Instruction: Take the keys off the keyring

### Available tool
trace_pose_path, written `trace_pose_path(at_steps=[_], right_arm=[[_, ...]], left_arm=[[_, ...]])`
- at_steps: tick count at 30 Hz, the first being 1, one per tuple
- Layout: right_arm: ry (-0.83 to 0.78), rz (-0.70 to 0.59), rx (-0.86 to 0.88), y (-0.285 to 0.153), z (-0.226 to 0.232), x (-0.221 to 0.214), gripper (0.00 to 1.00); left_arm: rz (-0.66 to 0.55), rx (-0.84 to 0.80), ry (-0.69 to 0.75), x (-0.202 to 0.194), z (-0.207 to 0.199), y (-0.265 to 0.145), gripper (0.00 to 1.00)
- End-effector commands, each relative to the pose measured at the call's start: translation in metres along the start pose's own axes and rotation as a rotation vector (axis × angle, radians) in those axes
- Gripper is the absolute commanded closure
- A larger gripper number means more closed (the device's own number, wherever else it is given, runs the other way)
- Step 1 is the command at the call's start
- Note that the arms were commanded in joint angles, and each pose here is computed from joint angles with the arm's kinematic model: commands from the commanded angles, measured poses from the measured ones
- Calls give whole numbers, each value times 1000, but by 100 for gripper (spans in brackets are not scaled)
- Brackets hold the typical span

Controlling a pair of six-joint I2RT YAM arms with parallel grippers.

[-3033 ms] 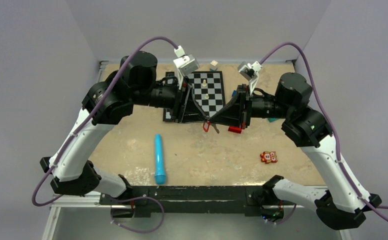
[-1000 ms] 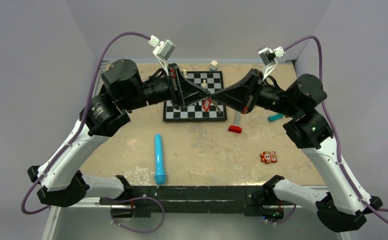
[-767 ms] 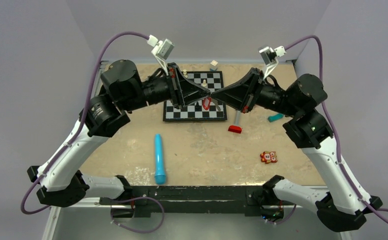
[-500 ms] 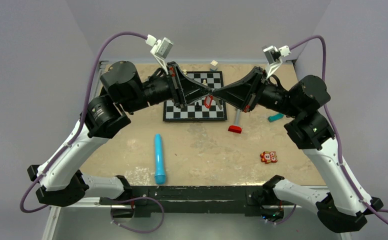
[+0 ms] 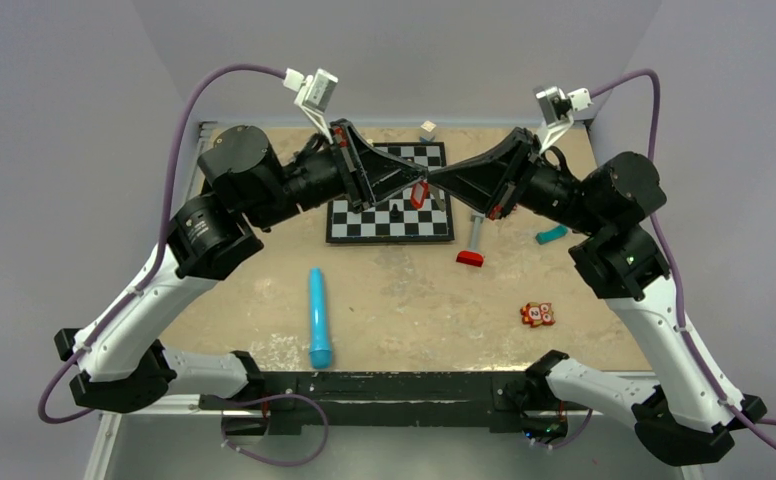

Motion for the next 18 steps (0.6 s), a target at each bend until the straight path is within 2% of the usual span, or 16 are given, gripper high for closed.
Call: trace_pose_path(at_steps=[1, 8, 11, 15, 18], right_arm=[[-23, -37, 32, 7, 6, 12, 100], [-27, -28, 33, 6, 6, 9, 100], [-34, -20, 21, 4, 5, 9, 100], [-42, -10, 2, 0, 4, 6, 100], [-41, -2, -4, -1, 2, 2, 100]], left_arm=[[-7, -38, -53, -6, -7, 11, 100], [12, -69, -39, -9, -11, 10, 100], [11, -64, -21, -10, -9, 6, 85], [9, -46, -5, -13, -4, -2, 62], [16, -28, 17, -13, -2, -9, 49]])
Point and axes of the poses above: each gripper's point midway between its finger pads, its own y axis out along the fingers, its own z axis along the line the jaws close on, x = y × z, the point moved 1 cm from there along -y, back along the fingers, and after that the axes turned 10 degrees about -y, right-handed, at the moved point
